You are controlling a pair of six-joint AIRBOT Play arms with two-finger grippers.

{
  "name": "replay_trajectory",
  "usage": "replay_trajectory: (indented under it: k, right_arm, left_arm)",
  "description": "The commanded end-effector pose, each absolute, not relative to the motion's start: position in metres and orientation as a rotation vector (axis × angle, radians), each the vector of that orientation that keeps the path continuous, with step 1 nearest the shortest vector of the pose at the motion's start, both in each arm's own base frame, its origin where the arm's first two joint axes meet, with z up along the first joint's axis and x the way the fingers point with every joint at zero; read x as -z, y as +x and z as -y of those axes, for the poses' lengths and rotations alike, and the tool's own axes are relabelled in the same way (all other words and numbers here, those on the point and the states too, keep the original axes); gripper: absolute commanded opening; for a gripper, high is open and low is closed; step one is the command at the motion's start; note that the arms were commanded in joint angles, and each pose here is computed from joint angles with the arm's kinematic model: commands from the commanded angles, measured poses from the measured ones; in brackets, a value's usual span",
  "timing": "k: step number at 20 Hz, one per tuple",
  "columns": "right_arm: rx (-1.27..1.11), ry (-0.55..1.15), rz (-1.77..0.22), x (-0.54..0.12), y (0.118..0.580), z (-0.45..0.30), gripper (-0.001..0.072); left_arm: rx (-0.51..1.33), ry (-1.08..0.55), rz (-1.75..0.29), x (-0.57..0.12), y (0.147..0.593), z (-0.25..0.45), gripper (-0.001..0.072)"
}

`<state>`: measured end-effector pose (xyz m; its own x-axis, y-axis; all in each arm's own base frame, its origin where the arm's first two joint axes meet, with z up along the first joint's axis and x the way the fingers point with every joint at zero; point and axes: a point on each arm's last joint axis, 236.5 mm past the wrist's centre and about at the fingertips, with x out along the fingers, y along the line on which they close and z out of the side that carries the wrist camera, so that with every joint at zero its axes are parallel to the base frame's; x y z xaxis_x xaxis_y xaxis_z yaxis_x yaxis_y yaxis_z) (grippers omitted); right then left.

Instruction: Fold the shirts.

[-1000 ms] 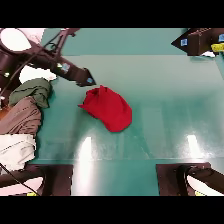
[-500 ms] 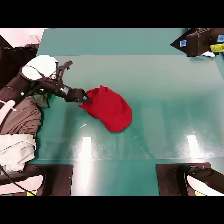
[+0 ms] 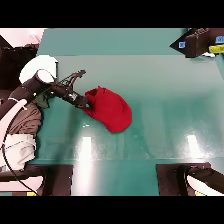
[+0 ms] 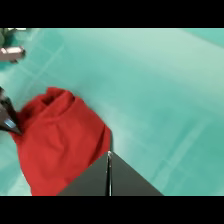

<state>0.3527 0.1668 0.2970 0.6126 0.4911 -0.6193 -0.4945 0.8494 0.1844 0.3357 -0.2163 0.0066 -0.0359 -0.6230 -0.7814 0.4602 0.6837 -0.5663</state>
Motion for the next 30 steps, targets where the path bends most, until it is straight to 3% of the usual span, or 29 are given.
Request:
replay_trajectory:
  k: [1,2,3,4,6,11,15,20,23,25,26,30]
  right_arm:
    - [-0.561,0.013,-0.817,-0.252,0.356,-0.168,0.0029]
    - [-0.575,0.039,-0.879,-0.225,0.356,-0.174,0.0235]
    - [-0.605,0.090,-0.942,-0.199,0.357,-0.186,0.0534]
    - [-0.629,0.147,-0.997,-0.174,0.360,-0.197,0.0597]
    - [-0.689,0.306,-1.136,-0.123,0.362,-0.227,0.0597]
    - [-0.751,0.557,-1.313,-0.016,0.379,-0.291,0.0551]
    - [-0.788,0.499,-1.449,0.047,0.357,-0.344,0.0551]
    - [-0.874,0.422,-1.508,0.073,0.342,-0.394,0.0548]
    - [-0.888,0.402,-1.508,0.078,0.342,-0.404,0.0492]
    - [-0.889,0.402,-1.506,0.078,0.343,-0.405,0.0333]
    - [-0.896,0.395,-1.498,0.076,0.344,-0.405,0.0044]
    - [-0.913,0.301,-1.354,0.025,0.366,-0.378,0.0013]
  left_arm:
    - [0.849,0.031,-1.376,-0.049,0.333,0.181,0.0025]
    - [0.842,0.070,-1.334,-0.072,0.336,0.174,0.0026]
    - [0.831,0.103,-1.285,-0.091,0.340,0.170,0.0026]
    - [0.830,0.115,-1.243,-0.106,0.342,0.171,0.0026]
    - [0.836,0.116,-1.198,-0.122,0.342,0.173,0.0026]
    - [0.807,0.089,-1.222,-0.121,0.341,0.171,0.0026]
    - [0.802,0.083,-1.225,-0.121,0.340,0.171,0.0027]
    - [0.804,0.084,-1.229,-0.121,0.340,0.171,0.0026]
    - [0.804,0.084,-1.228,-0.121,0.340,0.171,0.0026]
    - [0.805,0.084,-1.228,-0.121,0.340,0.171,0.0027]
    - [0.804,0.084,-1.228,-0.121,0.340,0.171,0.0027]
    - [0.768,0.111,-1.176,-0.142,0.344,0.165,0.0026]
